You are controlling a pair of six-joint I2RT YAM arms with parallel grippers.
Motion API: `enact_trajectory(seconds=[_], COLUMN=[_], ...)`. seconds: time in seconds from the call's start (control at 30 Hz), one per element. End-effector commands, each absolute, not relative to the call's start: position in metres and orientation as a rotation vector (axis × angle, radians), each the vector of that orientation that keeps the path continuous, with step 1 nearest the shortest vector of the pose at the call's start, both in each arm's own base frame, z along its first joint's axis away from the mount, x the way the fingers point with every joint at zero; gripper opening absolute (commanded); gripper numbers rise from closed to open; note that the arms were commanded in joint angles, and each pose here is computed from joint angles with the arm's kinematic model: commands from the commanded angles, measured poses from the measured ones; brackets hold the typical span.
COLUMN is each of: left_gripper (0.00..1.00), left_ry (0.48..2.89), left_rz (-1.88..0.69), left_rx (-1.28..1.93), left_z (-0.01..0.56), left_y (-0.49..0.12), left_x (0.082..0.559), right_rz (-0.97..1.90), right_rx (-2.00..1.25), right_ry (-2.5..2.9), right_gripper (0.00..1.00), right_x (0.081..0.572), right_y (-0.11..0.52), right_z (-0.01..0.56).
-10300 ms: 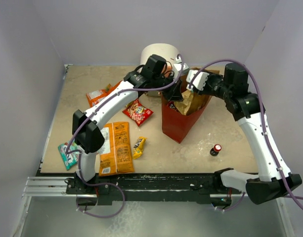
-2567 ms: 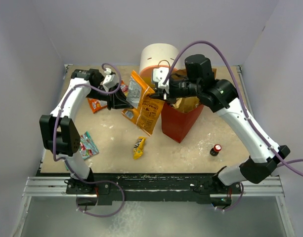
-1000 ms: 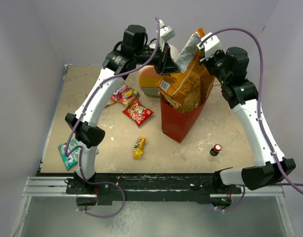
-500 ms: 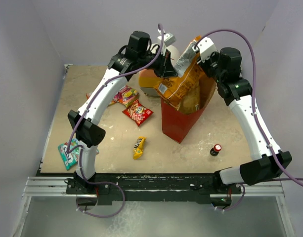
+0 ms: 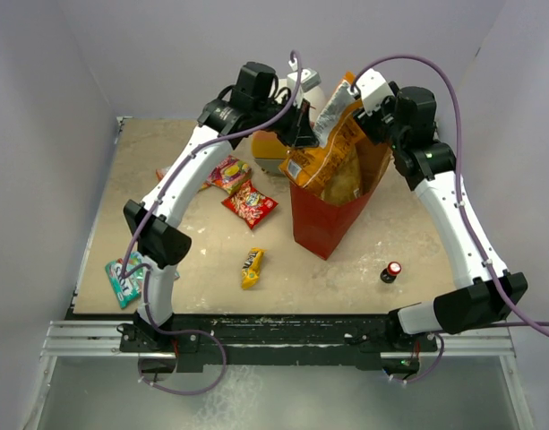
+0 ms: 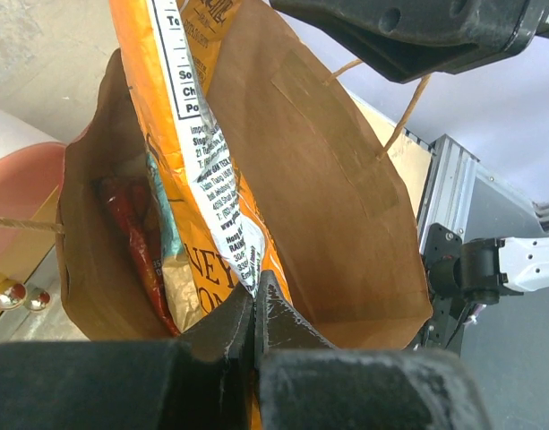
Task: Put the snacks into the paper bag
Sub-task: Place the snack in the paper bag.
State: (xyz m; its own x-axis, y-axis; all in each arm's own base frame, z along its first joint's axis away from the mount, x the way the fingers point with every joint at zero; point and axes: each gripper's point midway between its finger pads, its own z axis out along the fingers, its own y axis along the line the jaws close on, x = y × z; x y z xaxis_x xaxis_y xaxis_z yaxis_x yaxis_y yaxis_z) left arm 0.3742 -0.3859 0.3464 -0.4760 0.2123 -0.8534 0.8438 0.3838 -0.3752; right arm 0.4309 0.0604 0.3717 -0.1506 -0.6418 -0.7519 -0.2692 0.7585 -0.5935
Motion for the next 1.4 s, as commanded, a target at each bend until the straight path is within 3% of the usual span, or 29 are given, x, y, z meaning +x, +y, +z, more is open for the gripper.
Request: enact_trajectory(seconds=[0.0,0.83,1.37], left_gripper=[0.00,0.01,0.23], left_ry=[1.826,1.988,1.989], left_rz=[-1.094,-0.980,-1.215], left_rx=[0.956,1.019,1.076], left_z=[0.371,0.291,0.271], left_y=[-0.389,-0.422,-0.447], left_x=[0.364,0.375,0.356], right_rz=[-0.435,-0.495,-0.485], right_rx=[-0.659,-0.551,-0.526], right_ry=[1.656,1.640,1.657], right_gripper=[0.61,0.69,0.69], right_x=[0.425,0.421,0.416], right_y=[0.049,0.026,0.015], right_z=[0.411,0.425,0.414])
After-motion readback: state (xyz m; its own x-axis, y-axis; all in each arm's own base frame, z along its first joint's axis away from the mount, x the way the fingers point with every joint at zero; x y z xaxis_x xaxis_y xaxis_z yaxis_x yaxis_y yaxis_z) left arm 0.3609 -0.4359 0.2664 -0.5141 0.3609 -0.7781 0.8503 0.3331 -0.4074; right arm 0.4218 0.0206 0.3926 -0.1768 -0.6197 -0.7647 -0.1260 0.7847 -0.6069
